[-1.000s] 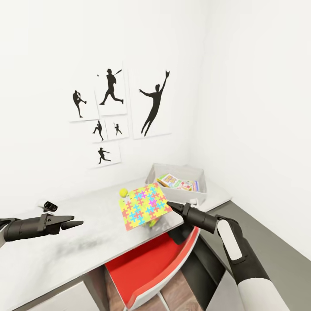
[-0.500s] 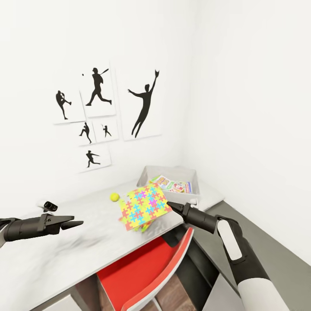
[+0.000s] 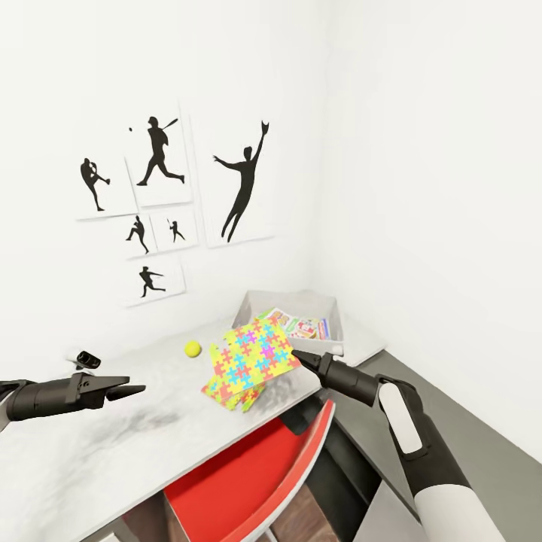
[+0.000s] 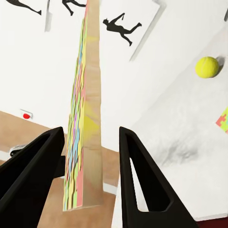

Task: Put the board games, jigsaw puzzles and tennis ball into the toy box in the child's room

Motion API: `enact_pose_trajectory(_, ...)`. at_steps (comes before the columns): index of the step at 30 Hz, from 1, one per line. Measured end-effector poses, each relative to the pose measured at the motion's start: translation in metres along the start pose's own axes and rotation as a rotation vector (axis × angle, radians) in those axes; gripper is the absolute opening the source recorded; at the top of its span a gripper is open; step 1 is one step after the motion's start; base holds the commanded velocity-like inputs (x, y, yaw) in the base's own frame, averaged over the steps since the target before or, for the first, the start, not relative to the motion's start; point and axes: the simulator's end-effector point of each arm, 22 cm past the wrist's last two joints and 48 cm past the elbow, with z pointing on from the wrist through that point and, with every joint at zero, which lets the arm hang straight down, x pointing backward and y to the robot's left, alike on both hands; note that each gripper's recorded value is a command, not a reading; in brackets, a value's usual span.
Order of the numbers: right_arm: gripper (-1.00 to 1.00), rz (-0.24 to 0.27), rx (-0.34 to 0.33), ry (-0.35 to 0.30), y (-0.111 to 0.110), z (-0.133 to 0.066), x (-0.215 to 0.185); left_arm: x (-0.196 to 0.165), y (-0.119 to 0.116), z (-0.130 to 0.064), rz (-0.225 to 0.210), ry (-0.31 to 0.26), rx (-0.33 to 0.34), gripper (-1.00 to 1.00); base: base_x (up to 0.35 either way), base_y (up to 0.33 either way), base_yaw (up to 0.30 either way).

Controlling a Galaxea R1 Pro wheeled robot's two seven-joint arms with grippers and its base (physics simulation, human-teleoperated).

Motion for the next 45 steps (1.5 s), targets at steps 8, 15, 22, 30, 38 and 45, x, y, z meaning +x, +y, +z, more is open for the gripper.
enact_pose_trajectory(8,-1.00,0.004,0.003,0.000,-0.0019,0.0001,0.0008,0.0003,0.0004,0.0002,0.000,0.001,-0.001,1.00,0.152,0.001,0.000)
enact_pose_trajectory(15,-1.00,0.005,0.004,0.001,-0.0025,0.0002,0.0012,0.0004,0.0004,0.0004,0.001,0.001,-0.001,1.00,0.207,0.018,0.000)
enact_pose_trajectory(22,-1.00,0.005,0.004,0.000,-0.0025,0.0007,0.0011,0.0003,0.0005,0.0006,0.001,0.001,0.000,1.00,0.169,0.001,0.000)
enact_pose_trajectory(30,-1.00,0.006,0.005,0.000,-0.0034,0.0005,0.0013,0.0003,0.0005,0.0006,0.001,0.001,0.000,1.00,0.114,0.000,0.000)
enact_pose_trajectory(38,-1.00,0.013,0.007,0.000,-0.0053,0.0003,0.0022,0.0004,0.0005,0.0006,0.001,0.001,-0.001,1.00,0.078,0.000,0.000)
enact_pose_trajectory(45,-1.00,0.016,0.010,0.000,-0.0071,0.0003,0.0025,0.0003,0.0006,0.0007,0.001,0.001,0.000,1.00,0.061,0.000,0.000)
